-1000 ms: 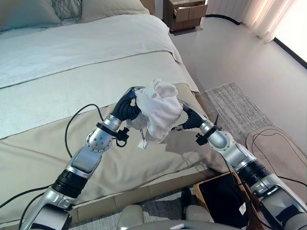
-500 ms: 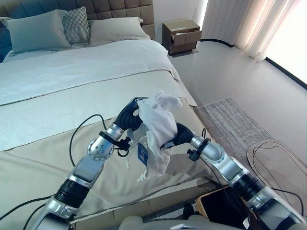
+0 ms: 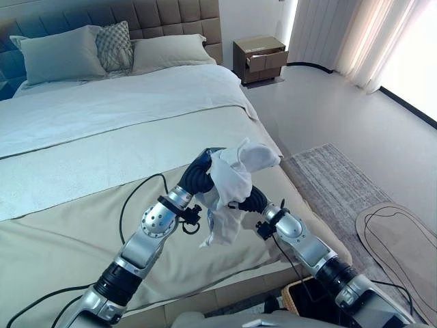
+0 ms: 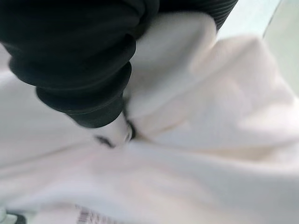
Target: Pick up clothes into the bucket
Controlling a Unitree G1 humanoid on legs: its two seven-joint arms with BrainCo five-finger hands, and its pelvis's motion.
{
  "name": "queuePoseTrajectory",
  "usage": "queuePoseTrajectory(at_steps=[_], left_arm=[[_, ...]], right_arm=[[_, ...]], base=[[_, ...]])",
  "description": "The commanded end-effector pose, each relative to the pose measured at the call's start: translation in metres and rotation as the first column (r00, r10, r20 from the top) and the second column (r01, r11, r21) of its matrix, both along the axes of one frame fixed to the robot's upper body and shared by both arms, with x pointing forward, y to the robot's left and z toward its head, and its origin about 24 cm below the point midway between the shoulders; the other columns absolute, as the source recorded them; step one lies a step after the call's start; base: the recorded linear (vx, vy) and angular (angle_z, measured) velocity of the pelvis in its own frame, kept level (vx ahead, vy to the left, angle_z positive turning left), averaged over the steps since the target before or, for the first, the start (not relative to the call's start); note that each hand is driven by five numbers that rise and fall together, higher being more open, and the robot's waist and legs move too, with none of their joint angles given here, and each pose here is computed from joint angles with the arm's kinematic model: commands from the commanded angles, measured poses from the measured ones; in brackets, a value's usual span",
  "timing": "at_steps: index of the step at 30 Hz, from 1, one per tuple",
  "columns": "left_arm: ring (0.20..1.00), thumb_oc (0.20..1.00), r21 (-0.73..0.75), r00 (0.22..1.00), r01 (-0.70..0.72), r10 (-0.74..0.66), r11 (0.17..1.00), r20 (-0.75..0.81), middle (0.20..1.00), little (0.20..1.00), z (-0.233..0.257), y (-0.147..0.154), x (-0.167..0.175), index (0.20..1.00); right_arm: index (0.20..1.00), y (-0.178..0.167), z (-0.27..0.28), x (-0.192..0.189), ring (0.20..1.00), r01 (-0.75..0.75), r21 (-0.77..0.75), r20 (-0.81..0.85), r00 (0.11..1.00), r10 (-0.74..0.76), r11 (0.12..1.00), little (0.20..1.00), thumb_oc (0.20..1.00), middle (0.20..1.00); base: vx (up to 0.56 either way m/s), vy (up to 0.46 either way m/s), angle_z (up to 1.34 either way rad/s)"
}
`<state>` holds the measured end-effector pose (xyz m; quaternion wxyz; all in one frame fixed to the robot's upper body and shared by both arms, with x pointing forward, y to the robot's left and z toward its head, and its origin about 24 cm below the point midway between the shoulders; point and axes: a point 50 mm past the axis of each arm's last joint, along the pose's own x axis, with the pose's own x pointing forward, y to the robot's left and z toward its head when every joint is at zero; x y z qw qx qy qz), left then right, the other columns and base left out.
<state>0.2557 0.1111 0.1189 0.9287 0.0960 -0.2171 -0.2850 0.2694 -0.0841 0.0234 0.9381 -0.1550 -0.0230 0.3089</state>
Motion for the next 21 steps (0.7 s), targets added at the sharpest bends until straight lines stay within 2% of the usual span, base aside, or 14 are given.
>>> queuePoseTrajectory(at_steps=[1, 2, 5, 7, 9, 11, 15, 16, 17, 18, 20, 21], left_arm=[[0.2, 0.2, -0.094, 0.99, 0.035, -0.022, 0.995, 0.142, 0.2, 0.2, 0.034, 0.001, 0.001, 0.2], [0.2, 0.2, -0.083, 0.988, 0.017, -0.004, 0.996, 0.152, 0.2, 0.2, 0.035, 0.007, 0.001, 0.2], [0.2, 0.2, -0.078, 0.989, 0.004, 0.007, 0.997, 0.146, 0.2, 0.2, 0.033, 0.011, 0.001, 0.2], [0.2, 0.2, -0.058, 0.989, -0.027, 0.035, 0.998, 0.141, 0.2, 0.2, 0.029, 0.018, 0.001, 0.2], [0.2, 0.2, -0.055, 0.991, -0.04, 0.047, 0.998, 0.127, 0.2, 0.2, 0.025, 0.019, 0.002, 0.2], [0.2, 0.2, -0.035, 0.99, -0.075, 0.079, 0.997, 0.116, 0.2, 0.2, 0.021, 0.021, 0.004, 0.2], [0.2, 0.2, -0.025, 0.988, -0.096, 0.098, 0.995, 0.116, 0.2, 0.2, 0.02, 0.023, 0.006, 0.2], [0.2, 0.2, -0.033, 0.988, -0.101, 0.104, 0.994, 0.114, 0.2, 0.2, 0.019, 0.022, 0.008, 0.2], [0.2, 0.2, -0.019, 0.991, -0.081, 0.083, 0.996, 0.104, 0.2, 0.2, 0.017, 0.02, 0.009, 0.2], [0.2, 0.2, -0.02, 0.991, -0.081, 0.083, 0.996, 0.107, 0.2, 0.2, 0.017, 0.02, 0.009, 0.2], [0.2, 0.2, -0.04, 0.991, -0.091, 0.094, 0.995, 0.093, 0.2, 0.2, 0.015, 0.022, 0.009, 0.2], [0.209, 0.209, -0.041, 0.987, -0.149, 0.151, 0.988, 0.056, 0.209, 0.209, 0.003, 0.03, 0.007, 0.209]], right_arm=[[0.2, 0.003, 0.008, -0.002, 0.2, 0.001, 0.059, 0.048, 0.999, -0.004, 0.998, 0.2, 0.2, 0.2], [0.2, -0.017, -0.002, -0.011, 0.2, 0.039, 0.037, 0.019, 0.999, -0.04, 0.999, 0.2, 0.2, 0.2], [0.2, -0.035, -0.009, -0.023, 0.2, 0.067, 0.015, -0.002, 0.998, -0.067, 0.998, 0.2, 0.2, 0.2], [0.2, -0.066, -0.017, -0.045, 0.2, 0.12, 0.001, -0.045, 0.992, -0.12, 0.993, 0.2, 0.2, 0.2], [0.2, -0.062, -0.003, -0.042, 0.2, 0.129, 0.048, 0.015, 0.991, -0.13, 0.99, 0.2, 0.2, 0.2], [0.2, -0.068, 0.002, -0.047, 0.2, 0.15, 0.091, 0.004, 0.988, -0.151, 0.984, 0.2, 0.2, 0.2], [0.2, -0.076, 0.007, -0.043, 0.2, 0.192, 0.095, 0.019, 0.981, -0.195, 0.977, 0.2, 0.2, 0.2], [0.2, -0.082, 0.01, -0.038, 0.2, 0.225, 0.105, 0.03, 0.973, -0.229, 0.969, 0.2, 0.2, 0.2], [0.2, -0.1, -0.006, -0.028, 0.2, 0.298, 0.029, -0.037, 0.954, -0.297, 0.954, 0.2, 0.2, 0.2], [0.2, -0.1, -0.006, -0.026, 0.2, 0.297, 0.03, -0.034, 0.954, -0.296, 0.954, 0.2, 0.2, 0.2], [0.2, -0.103, -0.004, -0.023, 0.2, 0.346, 0.06, -0.026, 0.938, -0.345, 0.936, 0.2, 0.2, 0.2], [0.2, -0.108, 0.0, -0.025, 0.2, 0.39, 0.121, -0.026, 0.921, -0.39, 0.913, 0.2, 0.2, 0.2]], base=[[-0.04, -0.037, 0.0], [0.0, 0.0, 0.0], [-0.04, -0.032, 0.03], [-0.09, -0.064, 0.04], [-0.07, -0.067, 0.07], [-0.08, -0.104, 0.02], [-0.1, -0.063, -0.07], [-0.19, -0.016, -0.08], [-0.14, -0.002, -0.02], [-0.03, 0.024, 0.02], [-0.01, 0.09, 0.04], [0.01, 0.111, -0.18]])
